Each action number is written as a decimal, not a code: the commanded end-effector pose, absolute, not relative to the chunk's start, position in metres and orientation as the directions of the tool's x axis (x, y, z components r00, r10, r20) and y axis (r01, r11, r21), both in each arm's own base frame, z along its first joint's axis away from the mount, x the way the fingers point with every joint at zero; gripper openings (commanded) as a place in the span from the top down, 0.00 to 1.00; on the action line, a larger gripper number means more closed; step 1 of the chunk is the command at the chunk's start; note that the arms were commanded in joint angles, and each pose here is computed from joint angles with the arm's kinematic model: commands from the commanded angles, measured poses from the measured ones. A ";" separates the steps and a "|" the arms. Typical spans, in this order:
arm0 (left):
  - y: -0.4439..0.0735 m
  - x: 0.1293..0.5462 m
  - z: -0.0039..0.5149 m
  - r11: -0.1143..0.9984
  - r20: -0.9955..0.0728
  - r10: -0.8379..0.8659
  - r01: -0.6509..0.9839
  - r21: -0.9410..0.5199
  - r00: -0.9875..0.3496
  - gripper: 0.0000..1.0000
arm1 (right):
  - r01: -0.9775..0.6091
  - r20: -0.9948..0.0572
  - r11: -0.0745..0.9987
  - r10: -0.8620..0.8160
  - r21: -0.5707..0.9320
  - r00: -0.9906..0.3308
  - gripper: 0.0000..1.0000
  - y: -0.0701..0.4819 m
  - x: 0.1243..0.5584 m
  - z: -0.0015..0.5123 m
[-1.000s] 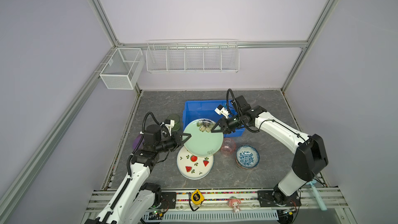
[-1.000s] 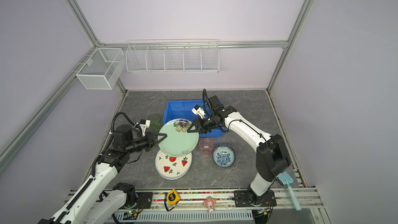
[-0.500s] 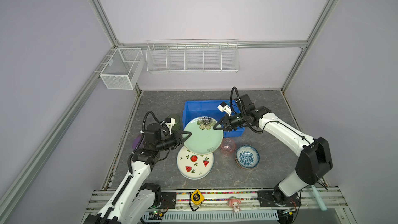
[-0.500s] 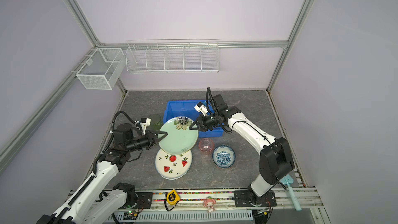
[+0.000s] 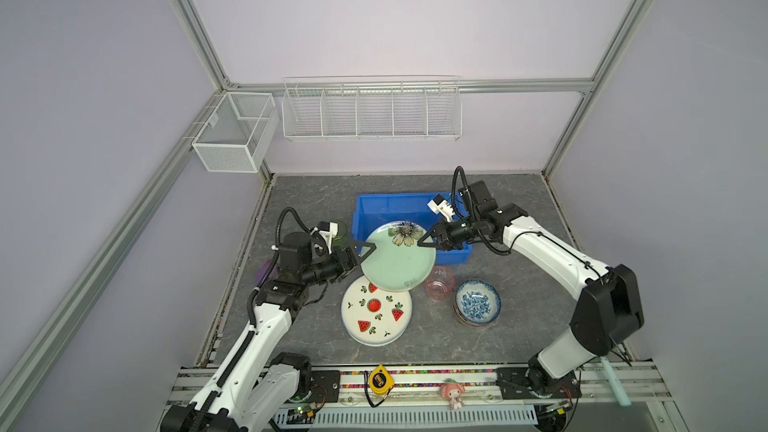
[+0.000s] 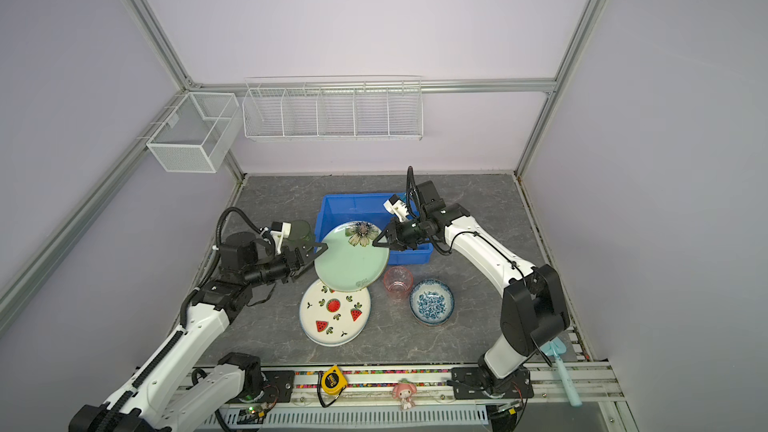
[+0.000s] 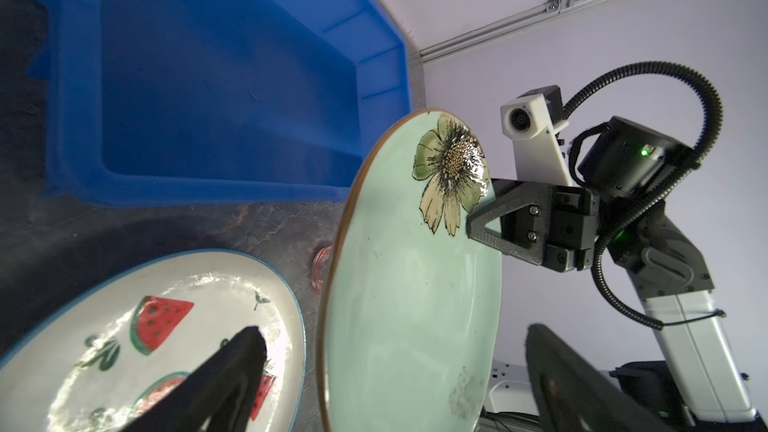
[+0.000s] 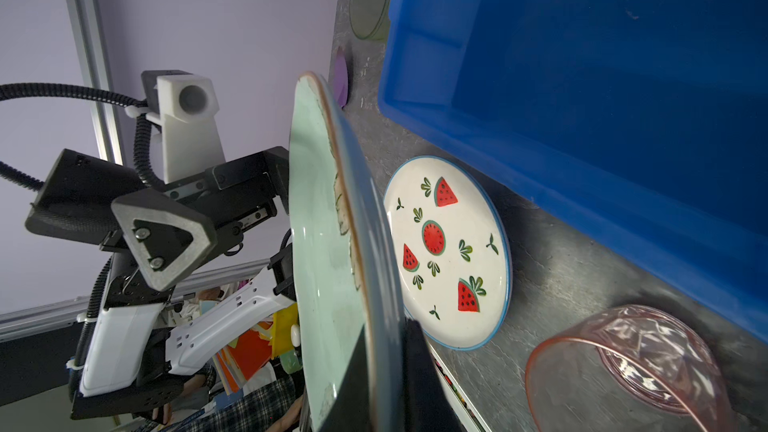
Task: Place the mixed dishes into the plastic bin
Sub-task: 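Grasp the raised green plate with the right gripper while the left gripper holds it, then carry the green plate into the blue bin with the right gripper while left releases, then release the green plate in the bin and move the right gripper to the watermelon plate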
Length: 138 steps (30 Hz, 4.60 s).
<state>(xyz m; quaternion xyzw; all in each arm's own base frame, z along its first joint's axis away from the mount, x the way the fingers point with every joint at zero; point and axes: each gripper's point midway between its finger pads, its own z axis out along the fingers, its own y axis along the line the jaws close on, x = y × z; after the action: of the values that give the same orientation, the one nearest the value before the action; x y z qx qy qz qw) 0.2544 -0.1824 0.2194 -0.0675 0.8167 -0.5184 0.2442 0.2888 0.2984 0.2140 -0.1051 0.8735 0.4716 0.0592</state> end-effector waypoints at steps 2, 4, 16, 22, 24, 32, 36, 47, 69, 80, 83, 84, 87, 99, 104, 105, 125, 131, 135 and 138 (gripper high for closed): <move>-0.165 0.269 0.227 0.540 -0.384 -0.392 0.129 -0.832 -0.836 0.02 | -0.290 -0.273 0.469 -0.105 0.834 -0.956 0.93 0.296 0.300 0.254; -0.153 0.277 0.230 0.578 -0.408 -0.412 0.112 -0.808 -0.815 0.02 | -0.283 -0.280 0.492 -0.082 0.824 -0.957 0.93 0.293 0.313 0.253; -0.130 0.298 0.235 0.719 -0.486 -0.388 0.073 -0.691 -0.783 0.01 | -0.215 -0.288 0.616 0.021 0.758 -0.957 0.93 0.287 0.388 0.223; -0.130 0.298 0.232 0.719 -0.483 -0.390 0.068 -0.691 -0.784 0.01 | -0.192 -0.291 0.654 0.045 0.732 -0.956 0.93 0.289 0.417 0.206; -0.130 0.297 0.231 0.720 -0.481 -0.386 0.069 -0.690 -0.787 0.01 | -0.185 -0.293 0.662 0.054 0.726 -0.955 0.93 0.290 0.425 0.201; -0.132 0.299 0.225 0.718 -0.470 -0.380 0.066 -0.693 -0.797 0.01 | -0.138 -0.260 0.657 0.091 0.741 -0.961 0.93 0.297 0.450 0.178; -0.133 0.299 0.223 0.717 -0.464 -0.376 0.066 -0.694 -0.802 0.01 | -0.118 -0.250 0.660 0.110 0.742 -0.962 0.93 0.299 0.457 0.168; -0.132 0.297 0.215 0.720 -0.456 -0.374 0.058 -0.692 -0.808 0.01 | -0.065 -0.226 0.694 0.143 0.717 -0.963 0.93 0.288 0.469 0.132; -0.133 0.297 0.210 0.713 -0.441 -0.381 0.046 -0.700 -0.813 0.01 | -0.009 -0.177 0.704 0.166 0.710 -0.970 0.85 0.276 0.462 0.092; -0.134 0.296 0.209 0.701 -0.433 -0.388 0.045 -0.712 -0.814 0.01 | 0.004 -0.163 0.719 0.163 0.695 -0.973 0.73 0.271 0.452 0.083; -0.135 0.295 0.209 0.699 -0.433 -0.389 0.046 -0.714 -0.813 0.01 | 0.005 -0.164 0.727 0.161 0.686 -0.973 0.68 0.270 0.451 0.082; -0.134 0.295 0.209 0.700 -0.434 -0.389 0.046 -0.713 -0.813 0.01 | 0.006 -0.164 0.731 0.161 0.683 -0.973 0.66 0.270 0.450 0.081; -0.134 0.294 0.209 0.699 -0.434 -0.391 0.045 -0.714 -0.812 0.01 | 0.010 -0.165 0.739 0.164 0.674 -0.973 0.63 0.268 0.450 0.080; -0.134 0.293 0.209 0.698 -0.433 -0.392 0.044 -0.715 -0.812 0.01 | 0.017 -0.181 0.780 0.166 0.625 -0.969 0.52 0.261 0.450 0.076; -0.134 0.292 0.207 0.700 -0.429 -0.392 0.039 -0.713 -0.814 0.01 | 0.011 -0.198 0.801 0.162 0.599 -0.967 0.51 0.258 0.451 0.076; -0.134 0.292 0.206 0.700 -0.428 -0.391 0.038 -0.713 -0.815 0.01 | 0.008 -0.204 0.807 0.159 0.590 -0.966 0.50 0.257 0.451 0.076; -0.116 0.283 0.191 0.768 -0.386 -0.401 -0.075 -0.637 -0.831 0.01 | -0.161 -0.389 0.902 0.008 0.400 -0.921 0.33 0.260 0.442 0.139; -0.102 0.266 0.184 0.806 -0.355 -0.409 -0.150 -0.573 -0.841 0.01 | -0.260 -0.435 0.906 -0.098 0.333 -0.895 0.04 0.271 0.420 0.169; -0.092 0.251 0.181 0.827 -0.343 -0.413 -0.190 -0.528 -0.844 0.01 | -0.344 -0.454 0.896 -0.191 0.281 -0.870 0.12 0.281 0.397 0.187; -0.085 0.238 0.178 0.836 -0.321 -0.425 -0.231 -0.497 -0.846 0.01 | -0.404 -0.458 0.878 -0.258 0.256 -0.851 0.12 0.290 0.374 0.201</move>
<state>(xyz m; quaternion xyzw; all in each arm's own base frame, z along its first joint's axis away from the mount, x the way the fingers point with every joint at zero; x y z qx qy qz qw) 0.2542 -0.0980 0.1765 -0.1633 0.9240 -0.2616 0.2263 0.4013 0.2906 0.1803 -0.1296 0.9488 0.1960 0.2111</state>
